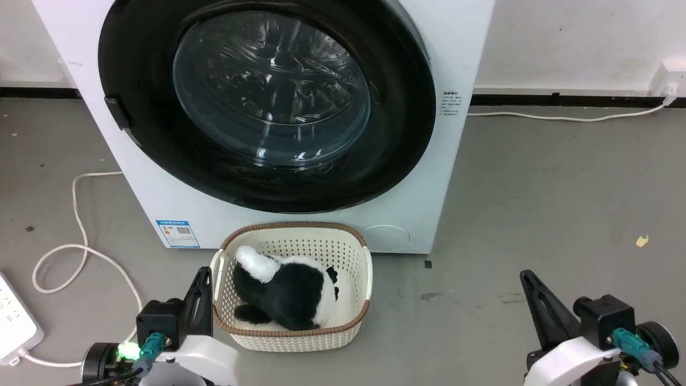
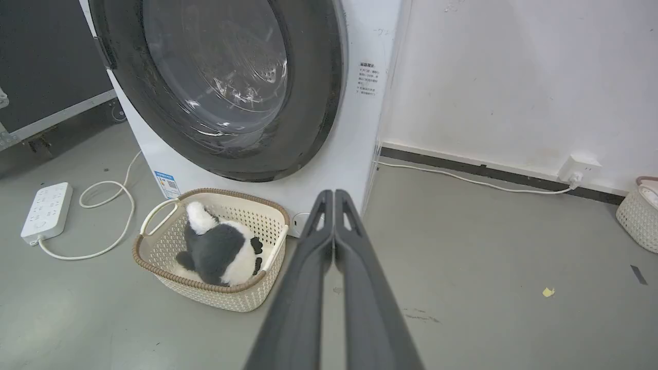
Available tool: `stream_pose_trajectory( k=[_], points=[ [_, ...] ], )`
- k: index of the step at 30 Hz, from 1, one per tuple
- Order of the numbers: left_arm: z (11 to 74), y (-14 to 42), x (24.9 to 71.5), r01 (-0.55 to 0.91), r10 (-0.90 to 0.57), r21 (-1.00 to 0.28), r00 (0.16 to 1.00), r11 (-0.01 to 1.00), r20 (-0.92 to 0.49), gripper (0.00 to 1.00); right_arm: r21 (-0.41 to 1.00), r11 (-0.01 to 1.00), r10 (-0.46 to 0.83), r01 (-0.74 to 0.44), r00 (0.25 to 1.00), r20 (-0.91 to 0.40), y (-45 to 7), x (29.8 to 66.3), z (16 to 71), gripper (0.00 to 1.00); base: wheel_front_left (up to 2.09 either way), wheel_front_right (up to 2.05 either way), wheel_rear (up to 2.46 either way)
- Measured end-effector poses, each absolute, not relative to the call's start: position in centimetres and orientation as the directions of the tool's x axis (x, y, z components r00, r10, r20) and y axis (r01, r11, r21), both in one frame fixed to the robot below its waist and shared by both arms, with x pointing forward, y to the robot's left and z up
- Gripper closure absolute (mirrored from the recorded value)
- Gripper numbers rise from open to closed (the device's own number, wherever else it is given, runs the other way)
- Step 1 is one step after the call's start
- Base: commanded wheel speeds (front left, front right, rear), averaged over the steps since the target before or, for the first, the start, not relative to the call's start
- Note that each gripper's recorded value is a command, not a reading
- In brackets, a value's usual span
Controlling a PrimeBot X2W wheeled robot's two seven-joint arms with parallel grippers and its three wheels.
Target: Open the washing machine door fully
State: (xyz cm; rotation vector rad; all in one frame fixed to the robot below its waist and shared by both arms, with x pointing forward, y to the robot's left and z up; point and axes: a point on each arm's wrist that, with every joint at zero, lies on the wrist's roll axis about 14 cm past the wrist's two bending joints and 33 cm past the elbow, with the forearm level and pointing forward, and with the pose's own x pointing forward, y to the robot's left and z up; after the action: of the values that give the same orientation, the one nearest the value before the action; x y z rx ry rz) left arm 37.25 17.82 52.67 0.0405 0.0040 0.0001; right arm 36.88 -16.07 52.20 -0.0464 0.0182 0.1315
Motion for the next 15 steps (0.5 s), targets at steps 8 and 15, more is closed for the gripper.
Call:
stream_pose_trajectory(
  k=[8, 15],
  points=[
    [52.67, 17.81, 37.25, 0.0, 0.0, 0.04, 1.0, 0.999, -0.004, 1.0, -0.045, 0.99, 0.131, -0.131, 0.991, -0.021, -16.07, 36.87, 52.2, 1.0, 0.0, 0.0, 0.0],
    [52.67, 17.81, 37.25, 0.0, 0.0, 0.04, 1.0, 0.999, -0.004, 1.0, -0.045, 0.99, 0.131, -0.132, 0.991, -0.021, -16.07, 36.88, 52.2, 1.0, 0.0, 0.0, 0.0]
  ],
)
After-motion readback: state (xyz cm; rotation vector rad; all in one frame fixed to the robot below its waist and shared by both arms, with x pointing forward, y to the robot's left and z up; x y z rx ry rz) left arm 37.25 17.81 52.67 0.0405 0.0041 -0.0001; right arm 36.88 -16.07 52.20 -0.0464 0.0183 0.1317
